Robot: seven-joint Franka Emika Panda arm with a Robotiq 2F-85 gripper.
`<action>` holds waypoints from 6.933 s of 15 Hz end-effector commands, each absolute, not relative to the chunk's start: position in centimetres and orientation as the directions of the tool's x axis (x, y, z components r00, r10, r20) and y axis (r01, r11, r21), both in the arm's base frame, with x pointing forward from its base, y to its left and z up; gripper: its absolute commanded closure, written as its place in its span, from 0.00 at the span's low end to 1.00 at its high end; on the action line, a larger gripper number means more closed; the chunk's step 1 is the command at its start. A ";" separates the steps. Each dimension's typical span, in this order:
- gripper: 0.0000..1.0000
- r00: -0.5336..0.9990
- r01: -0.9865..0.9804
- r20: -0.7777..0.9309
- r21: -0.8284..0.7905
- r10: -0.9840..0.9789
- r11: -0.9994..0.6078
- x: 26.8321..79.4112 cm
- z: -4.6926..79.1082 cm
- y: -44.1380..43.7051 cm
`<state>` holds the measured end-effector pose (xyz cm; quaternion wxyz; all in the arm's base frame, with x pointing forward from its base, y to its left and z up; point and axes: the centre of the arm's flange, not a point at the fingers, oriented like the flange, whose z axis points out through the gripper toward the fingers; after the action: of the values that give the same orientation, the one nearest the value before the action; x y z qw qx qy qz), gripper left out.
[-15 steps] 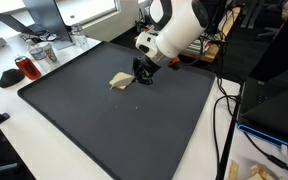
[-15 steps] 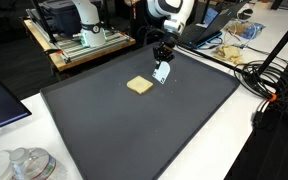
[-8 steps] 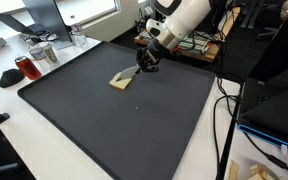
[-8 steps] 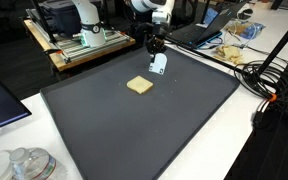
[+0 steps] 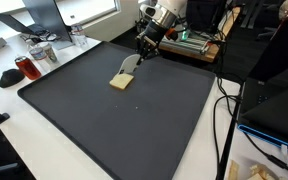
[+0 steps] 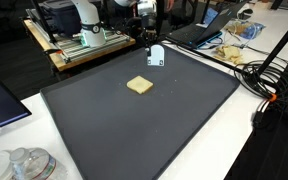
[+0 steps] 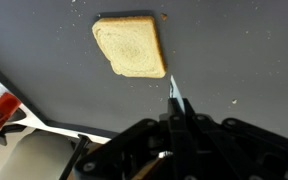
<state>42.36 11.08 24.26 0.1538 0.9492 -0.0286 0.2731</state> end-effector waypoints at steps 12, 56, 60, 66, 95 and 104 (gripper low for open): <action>0.99 0.875 -0.015 0.484 -0.004 -0.015 -1.000 42.4 27.7 2.8; 0.99 0.995 -0.060 0.073 -0.022 -0.062 -0.998 55.8 32.9 -1.0; 0.99 0.994 -0.067 0.081 -0.029 -0.069 -0.997 54.4 32.7 0.3; 0.99 0.992 -0.108 0.066 -0.006 -0.108 -0.994 51.2 31.7 1.2; 0.99 0.995 0.087 -0.040 0.000 0.087 -0.996 50.9 23.9 -1.6; 0.99 0.980 0.192 -0.050 -0.006 0.192 -0.981 51.0 21.8 -2.1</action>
<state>50.67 -1.35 22.50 0.0043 0.9962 0.0835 -0.0227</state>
